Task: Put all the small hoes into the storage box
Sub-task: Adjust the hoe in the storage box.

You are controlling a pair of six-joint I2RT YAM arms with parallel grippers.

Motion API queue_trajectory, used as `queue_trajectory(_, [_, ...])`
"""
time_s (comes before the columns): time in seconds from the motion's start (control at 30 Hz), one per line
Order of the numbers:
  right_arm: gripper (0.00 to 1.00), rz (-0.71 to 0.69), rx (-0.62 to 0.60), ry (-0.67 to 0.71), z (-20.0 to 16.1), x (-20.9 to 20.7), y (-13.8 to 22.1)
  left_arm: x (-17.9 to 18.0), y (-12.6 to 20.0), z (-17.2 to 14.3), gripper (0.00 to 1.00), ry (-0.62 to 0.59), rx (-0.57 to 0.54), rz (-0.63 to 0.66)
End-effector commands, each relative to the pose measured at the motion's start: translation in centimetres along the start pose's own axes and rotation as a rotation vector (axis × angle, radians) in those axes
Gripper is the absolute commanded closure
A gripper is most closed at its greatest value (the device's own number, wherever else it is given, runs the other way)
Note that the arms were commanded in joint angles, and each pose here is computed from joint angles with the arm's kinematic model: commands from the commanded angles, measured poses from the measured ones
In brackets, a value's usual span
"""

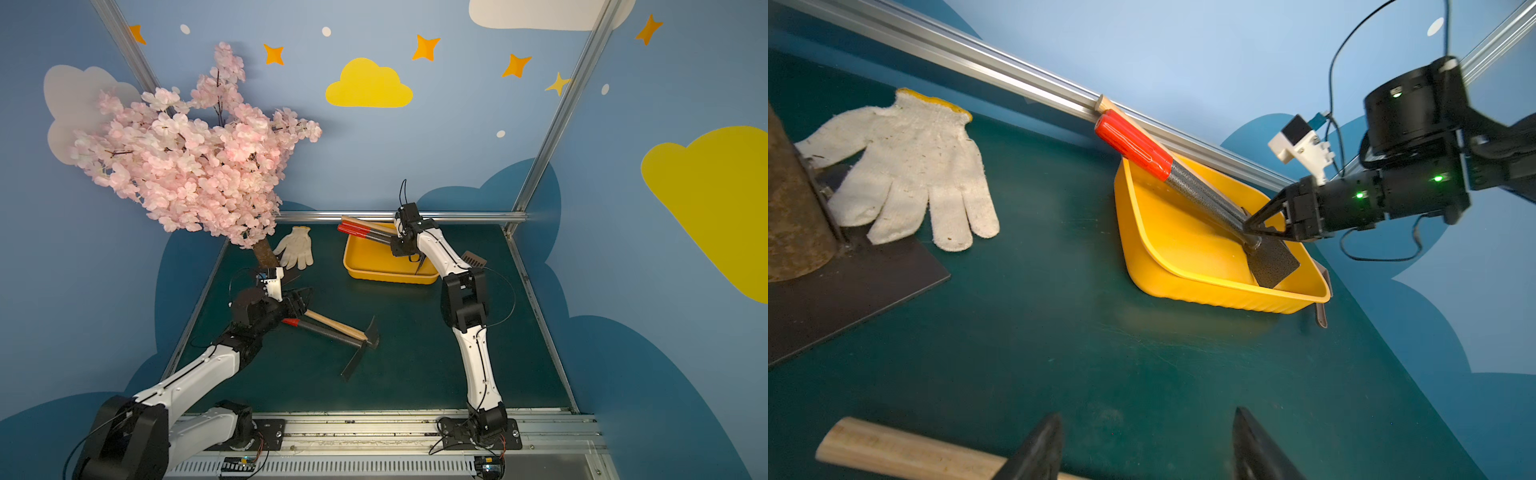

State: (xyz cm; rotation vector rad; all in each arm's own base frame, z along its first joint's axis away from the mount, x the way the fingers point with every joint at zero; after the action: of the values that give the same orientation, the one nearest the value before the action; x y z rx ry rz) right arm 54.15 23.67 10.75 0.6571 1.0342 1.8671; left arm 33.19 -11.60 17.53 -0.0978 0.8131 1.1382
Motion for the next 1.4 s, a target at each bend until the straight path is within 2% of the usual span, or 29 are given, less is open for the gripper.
queue_trajectory(0.0, [0.78,-0.106,0.065,0.003,-0.4,-1.4,-0.7,-2.7,-1.0,1.9,0.35,-0.038,-0.023,-0.077])
queue_trajectory(0.1, [0.78,-0.177,0.102,0.014,-1.2,-2.8,-1.8,-3.4,-1.6,2.1,0.35,-0.045,-0.02,-0.091])
queue_trajectory(0.27, [0.77,-0.219,0.174,-0.008,-3.5,-4.8,-2.8,-3.1,-1.9,1.6,0.35,-0.037,-0.013,-0.088])
queue_trajectory(0.37, [0.77,-0.306,0.194,-0.026,-4.3,-6.5,-2.8,-3.0,-2.0,1.4,0.35,-0.032,-0.012,-0.087])
queue_trajectory(0.73, [0.75,-0.429,0.126,-0.124,-3.3,-11.2,-2.0,-2.4,-1.4,0.6,0.35,-0.03,-0.006,-0.068])
queue_trajectory(1.07, [0.74,-0.324,-0.026,-0.12,0.4,-9.7,-0.6,-2.1,-1.4,0.3,0.35,-0.028,0.001,-0.058])
queue_trajectory(1.37, [0.73,-0.098,-0.15,-0.047,2.4,-3.9,3.7,-1.8,-1.1,-0.1,0.35,-0.023,0.001,-0.055])
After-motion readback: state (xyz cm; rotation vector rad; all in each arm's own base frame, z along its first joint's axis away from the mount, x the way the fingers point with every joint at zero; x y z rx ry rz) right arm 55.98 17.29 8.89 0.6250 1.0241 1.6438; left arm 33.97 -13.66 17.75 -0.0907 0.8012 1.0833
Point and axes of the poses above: each gripper's point midway between its finger pads, its own y axis back along the fingers, its own x axis along the line the jaws close on, z = x × y, the point moved 2 cm from there along y, back along the fingers, and after that the axes turned 11 degrees about y, right-handed, at the moved point
